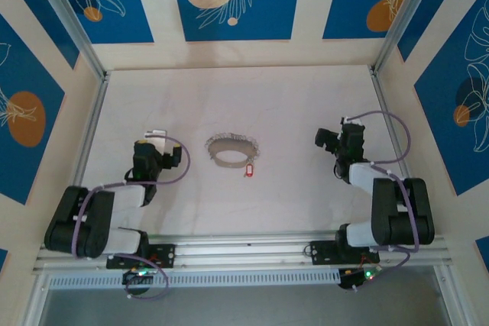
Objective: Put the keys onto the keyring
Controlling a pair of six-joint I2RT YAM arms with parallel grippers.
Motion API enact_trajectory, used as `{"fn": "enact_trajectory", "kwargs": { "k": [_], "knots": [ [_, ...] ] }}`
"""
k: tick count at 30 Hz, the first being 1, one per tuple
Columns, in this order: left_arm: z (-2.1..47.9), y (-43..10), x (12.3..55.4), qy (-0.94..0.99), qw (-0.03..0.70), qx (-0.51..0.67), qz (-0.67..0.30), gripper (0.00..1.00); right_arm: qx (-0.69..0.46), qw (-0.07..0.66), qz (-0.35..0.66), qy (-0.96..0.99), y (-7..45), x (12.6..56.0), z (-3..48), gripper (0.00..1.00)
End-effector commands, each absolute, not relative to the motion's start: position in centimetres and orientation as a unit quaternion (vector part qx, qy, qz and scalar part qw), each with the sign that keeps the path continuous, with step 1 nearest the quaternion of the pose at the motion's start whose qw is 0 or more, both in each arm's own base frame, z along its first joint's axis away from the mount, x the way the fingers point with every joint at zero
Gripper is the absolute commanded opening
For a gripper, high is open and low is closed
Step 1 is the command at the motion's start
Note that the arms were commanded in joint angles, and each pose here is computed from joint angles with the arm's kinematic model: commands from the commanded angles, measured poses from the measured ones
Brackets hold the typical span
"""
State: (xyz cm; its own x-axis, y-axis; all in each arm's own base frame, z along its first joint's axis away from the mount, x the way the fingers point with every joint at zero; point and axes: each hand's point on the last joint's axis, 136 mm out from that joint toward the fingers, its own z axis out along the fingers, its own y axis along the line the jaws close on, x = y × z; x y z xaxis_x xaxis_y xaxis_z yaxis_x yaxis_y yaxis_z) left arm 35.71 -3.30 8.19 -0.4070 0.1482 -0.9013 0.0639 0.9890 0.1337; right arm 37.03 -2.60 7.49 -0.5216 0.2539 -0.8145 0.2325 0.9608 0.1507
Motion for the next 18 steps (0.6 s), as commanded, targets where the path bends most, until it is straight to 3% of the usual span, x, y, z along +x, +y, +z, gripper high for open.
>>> {"fn": "enact_trajectory", "kwargs": {
  "k": [1, 6, 8, 18],
  "knots": [
    [10.9, -4.1, 38.0, 0.797, 0.597, 0.089, 0.015, 1.0, 0.1, 0.542, 0.04, 0.834, -1.5, 39.4, 10.5, 0.99],
    [9.2, -3.6, 39.2, 0.809, 0.582, 0.08, 0.004, 1.0, 0.028, 0.589, 0.062, 0.805, 1.2, 39.3, 9.8, 0.99],
    [9.1, -3.5, 39.4, 0.811, 0.58, 0.078, 0.0, 1.0, 0.019, 0.554, 0.07, 0.829, 1.6, 39.3, 9.1, 0.98],
    [8.9, -2.8, 39.9, 0.821, 0.567, 0.062, -0.014, 1.0, 0.01, 0.561, 0.059, 0.826, 1.9, 39.6, 9.3, 0.99]
  ]
}}
